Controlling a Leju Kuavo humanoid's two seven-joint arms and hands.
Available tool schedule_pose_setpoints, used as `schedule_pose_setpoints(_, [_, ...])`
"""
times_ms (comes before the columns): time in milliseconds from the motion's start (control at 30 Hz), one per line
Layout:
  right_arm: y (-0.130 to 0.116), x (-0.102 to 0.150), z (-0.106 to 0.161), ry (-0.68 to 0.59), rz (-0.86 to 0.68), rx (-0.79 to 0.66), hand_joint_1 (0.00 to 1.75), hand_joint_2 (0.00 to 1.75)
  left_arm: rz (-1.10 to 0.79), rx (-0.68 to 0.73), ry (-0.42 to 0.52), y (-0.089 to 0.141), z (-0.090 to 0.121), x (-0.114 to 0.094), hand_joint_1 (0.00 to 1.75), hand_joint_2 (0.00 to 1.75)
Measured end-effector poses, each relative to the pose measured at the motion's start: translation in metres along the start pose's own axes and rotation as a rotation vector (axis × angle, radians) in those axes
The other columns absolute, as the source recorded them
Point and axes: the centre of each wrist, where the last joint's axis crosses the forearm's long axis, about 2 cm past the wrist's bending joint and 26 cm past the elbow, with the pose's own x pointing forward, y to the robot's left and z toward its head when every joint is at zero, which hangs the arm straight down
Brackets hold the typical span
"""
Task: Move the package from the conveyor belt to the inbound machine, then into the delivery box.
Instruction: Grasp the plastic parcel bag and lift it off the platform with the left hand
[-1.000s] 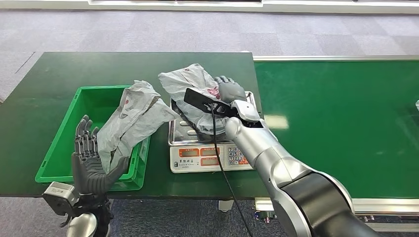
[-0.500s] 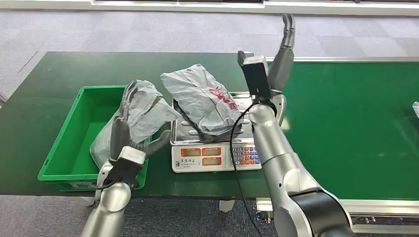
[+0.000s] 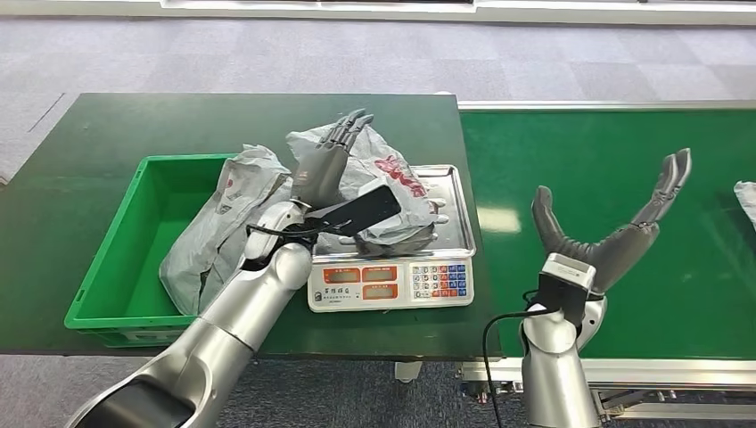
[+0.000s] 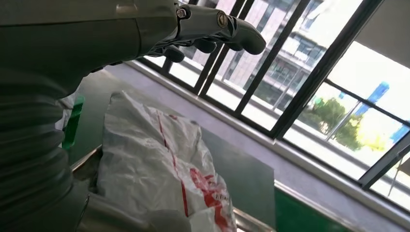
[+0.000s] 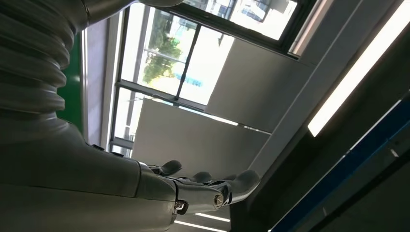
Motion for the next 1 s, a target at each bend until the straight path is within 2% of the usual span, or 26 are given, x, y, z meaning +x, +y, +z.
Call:
schedule_pose_setpoints(100, [-0.003, 0.014, 0.009, -0.028, -0.012, 0.014, 0.0, 1.75, -0.023, -0.097, 0.058, -0.01, -0.004, 0.01, 0.0, 1.75])
schedule_pose_setpoints(267, [-0.006, 0.026, 0.014, -0.045, -0.035, 0.012, 0.0, 1.75, -0.054, -0.168, 0.086, -0.019, -0.007, 0.019, 0.0, 1.75])
schedule_pose_setpoints(467, [0.007, 0.045, 0.017, -0.071, -0.109, 0.034, 0.0, 1.75, -0.147, -0.314, 0.313, -0.04, -0.002, 0.031, 0.0, 1.75])
schedule_pose_setpoints(600, [0.019, 0.061, 0.016, -0.088, -0.174, 0.04, 0.0, 1.75, -0.287, -0.415, 0.403, -0.057, 0.01, 0.024, 0.0, 1.75])
schedule_pose_setpoints(767, [0.029, 0.074, 0.014, -0.107, -0.225, 0.046, 0.0, 1.75, -0.395, -0.467, 0.43, -0.067, 0.021, 0.011, 0.0, 1.75])
schedule_pose_setpoints(933, [0.03, 0.077, 0.014, -0.109, -0.235, 0.048, 0.0, 1.75, -0.418, -0.475, 0.434, -0.068, 0.023, 0.008, 0.0, 1.75])
schedule_pose_setpoints(967, [0.031, 0.077, 0.014, -0.11, -0.238, 0.048, 0.0, 1.75, -0.426, -0.477, 0.435, -0.068, 0.023, 0.007, 0.31, 1.75])
schedule_pose_setpoints(1000, [0.032, 0.079, 0.014, -0.109, -0.244, 0.048, 0.0, 1.75, -0.438, -0.485, 0.441, -0.068, 0.024, 0.005, 0.75, 1.75])
